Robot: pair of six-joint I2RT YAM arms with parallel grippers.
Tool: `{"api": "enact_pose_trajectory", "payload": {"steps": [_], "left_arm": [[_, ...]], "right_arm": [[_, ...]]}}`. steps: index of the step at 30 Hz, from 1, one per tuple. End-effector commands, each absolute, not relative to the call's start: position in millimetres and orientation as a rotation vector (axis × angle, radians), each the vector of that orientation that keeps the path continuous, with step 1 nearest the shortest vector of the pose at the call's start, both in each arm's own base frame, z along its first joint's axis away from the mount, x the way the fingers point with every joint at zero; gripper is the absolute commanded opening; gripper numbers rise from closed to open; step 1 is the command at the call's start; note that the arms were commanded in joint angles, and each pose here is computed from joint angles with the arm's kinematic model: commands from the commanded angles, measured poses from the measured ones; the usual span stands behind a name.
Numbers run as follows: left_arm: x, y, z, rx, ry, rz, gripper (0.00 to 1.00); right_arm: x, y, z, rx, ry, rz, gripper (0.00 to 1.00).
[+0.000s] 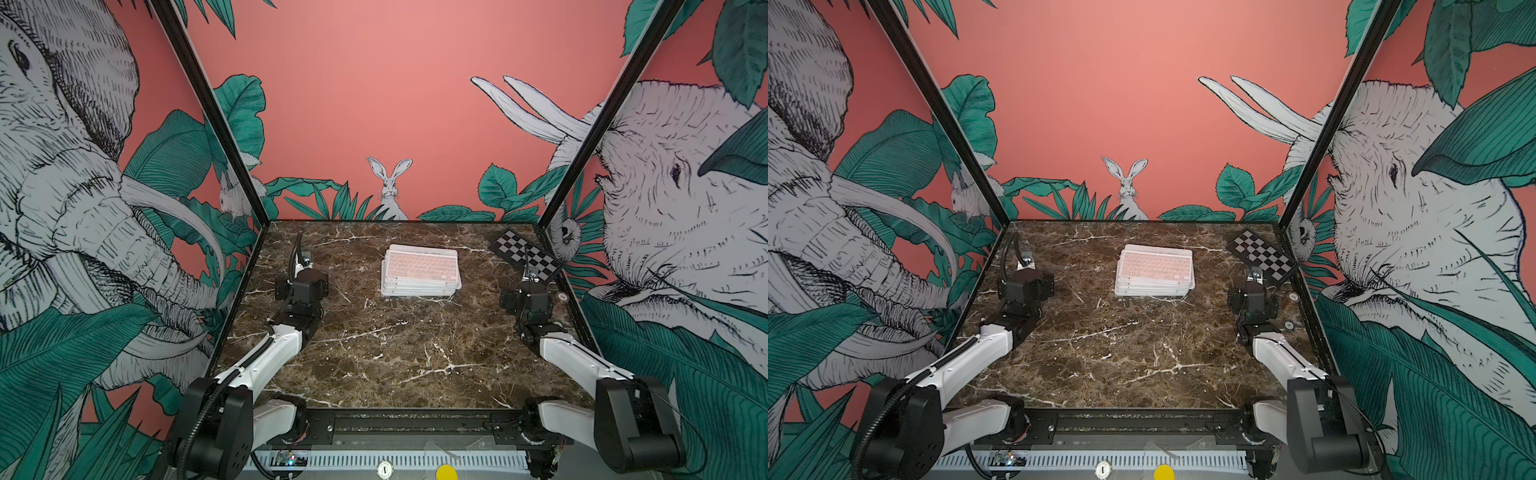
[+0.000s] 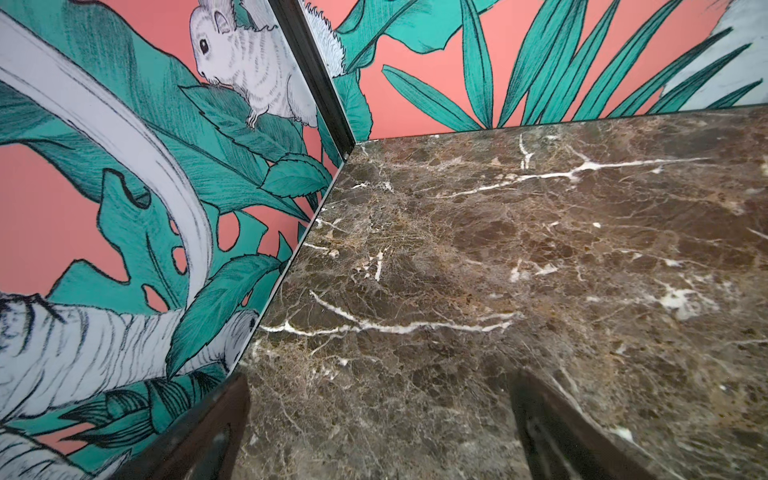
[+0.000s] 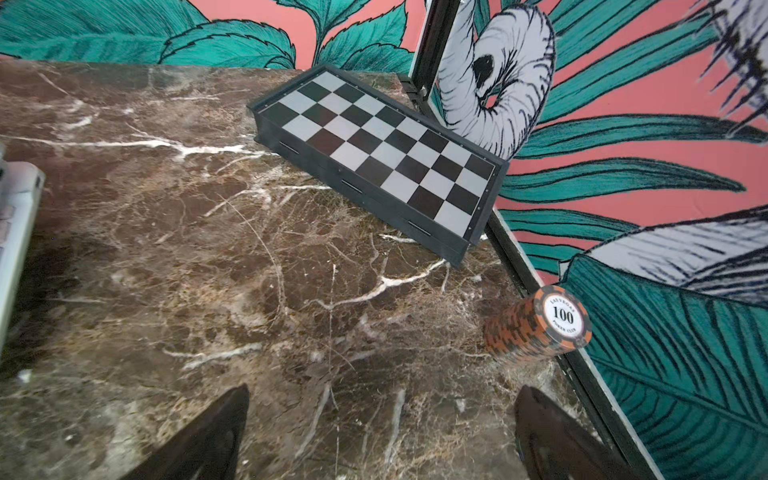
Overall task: Stack the numeric keypads
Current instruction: Reset both arms
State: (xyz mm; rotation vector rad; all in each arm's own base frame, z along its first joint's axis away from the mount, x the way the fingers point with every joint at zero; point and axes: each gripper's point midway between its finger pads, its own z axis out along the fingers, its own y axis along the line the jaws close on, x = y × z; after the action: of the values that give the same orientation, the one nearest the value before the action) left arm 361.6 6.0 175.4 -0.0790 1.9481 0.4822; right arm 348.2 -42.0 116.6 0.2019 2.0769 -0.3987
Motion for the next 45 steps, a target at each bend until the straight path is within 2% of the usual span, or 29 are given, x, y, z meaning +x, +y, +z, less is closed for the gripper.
{"api": "enact_pose_trajectory", "payload": {"steps": [1,4,12,16,24,45], "left_arm": [[369.4,9.1,183.9,-0.089,1.841,0.461,0.99],[373.2,14.4,170.2,-0.127,1.819,0.420,0.99],[378.8,6.1,147.5,0.008,1.824,0.371,0.99],[378.1,-7.4,133.3,0.090,1.817,0.295,0.99],[398.2,-4.6,101.1,0.092,1.877,0.256,1.00],[401.2,0.2,97.2,0.081,1.918,0.188,1.00]], "right_arm": [[361.4,-47.4,134.5,0.203,1.965,-0.432,0.99],[365.6,-41.9,126.6,0.172,1.954,-0.406,0.99],[375.0,-32.5,127.5,0.128,1.855,-0.347,0.99],[384.5,-22.5,111.6,0.067,1.896,-0.312,0.99],[389.0,-17.0,96.1,0.030,1.913,-0.291,0.99],[392.8,-19.1,93.9,0.034,1.935,-0.263,0.99]]}}
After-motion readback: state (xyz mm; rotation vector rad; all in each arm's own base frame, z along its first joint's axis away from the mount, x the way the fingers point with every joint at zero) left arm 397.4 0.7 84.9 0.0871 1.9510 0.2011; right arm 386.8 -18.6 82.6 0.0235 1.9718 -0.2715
